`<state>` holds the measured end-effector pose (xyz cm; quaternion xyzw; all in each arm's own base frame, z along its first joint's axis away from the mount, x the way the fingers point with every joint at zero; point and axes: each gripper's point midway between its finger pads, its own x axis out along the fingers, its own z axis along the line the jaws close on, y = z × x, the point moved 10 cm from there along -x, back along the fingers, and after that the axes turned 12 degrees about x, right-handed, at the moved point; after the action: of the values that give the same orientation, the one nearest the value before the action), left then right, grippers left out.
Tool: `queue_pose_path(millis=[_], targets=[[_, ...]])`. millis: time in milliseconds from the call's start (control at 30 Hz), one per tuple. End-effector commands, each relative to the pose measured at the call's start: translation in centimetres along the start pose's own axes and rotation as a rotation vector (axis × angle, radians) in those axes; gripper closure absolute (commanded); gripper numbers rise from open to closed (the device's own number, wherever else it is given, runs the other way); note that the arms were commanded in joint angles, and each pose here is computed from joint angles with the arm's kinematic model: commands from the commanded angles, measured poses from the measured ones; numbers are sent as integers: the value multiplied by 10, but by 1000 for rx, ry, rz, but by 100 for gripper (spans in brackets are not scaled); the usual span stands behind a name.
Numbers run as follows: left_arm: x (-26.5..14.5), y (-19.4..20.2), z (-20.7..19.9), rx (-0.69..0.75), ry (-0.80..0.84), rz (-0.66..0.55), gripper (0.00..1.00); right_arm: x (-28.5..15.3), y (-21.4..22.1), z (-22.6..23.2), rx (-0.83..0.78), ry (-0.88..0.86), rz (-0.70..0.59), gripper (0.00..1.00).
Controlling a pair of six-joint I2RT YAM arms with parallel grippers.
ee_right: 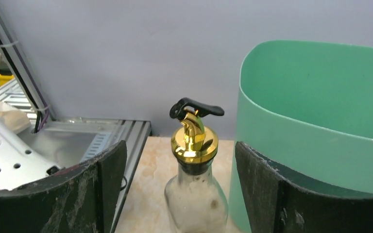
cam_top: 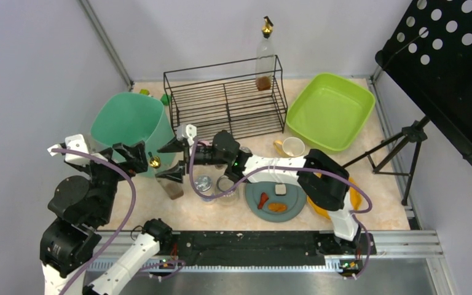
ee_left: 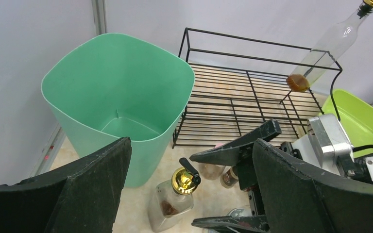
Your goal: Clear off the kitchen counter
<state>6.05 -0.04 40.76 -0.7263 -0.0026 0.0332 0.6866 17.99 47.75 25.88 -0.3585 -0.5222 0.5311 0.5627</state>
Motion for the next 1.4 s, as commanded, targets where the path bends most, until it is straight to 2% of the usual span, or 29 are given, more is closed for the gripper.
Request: queue_pose_path(millis=[0, 267, 533, 833, 1167, 1367], targets=[[-7, -9, 5, -24, -12, -46, 1, 20, -11, 4, -17, -64, -70, 20], [-8, -7, 7, -20, -20, -51, 1, 26, 6, 2, -12, -68, -36, 20], [-6, -5, 6, -15, -20, -46, 1, 36, 15, -1, 2, -79, -29, 27], [-8, -4, 7, -15, -21, -46, 1, 42, 23, -6, 20, -75, -32, 49], [-8, -4, 6, -20, -15, -46, 1, 36, 19, -2, 11, -60, -11, 100], [-12, -11, 9, -25, -24, -69, 1, 20, -24, 14, -74, -6, -77, 100]])
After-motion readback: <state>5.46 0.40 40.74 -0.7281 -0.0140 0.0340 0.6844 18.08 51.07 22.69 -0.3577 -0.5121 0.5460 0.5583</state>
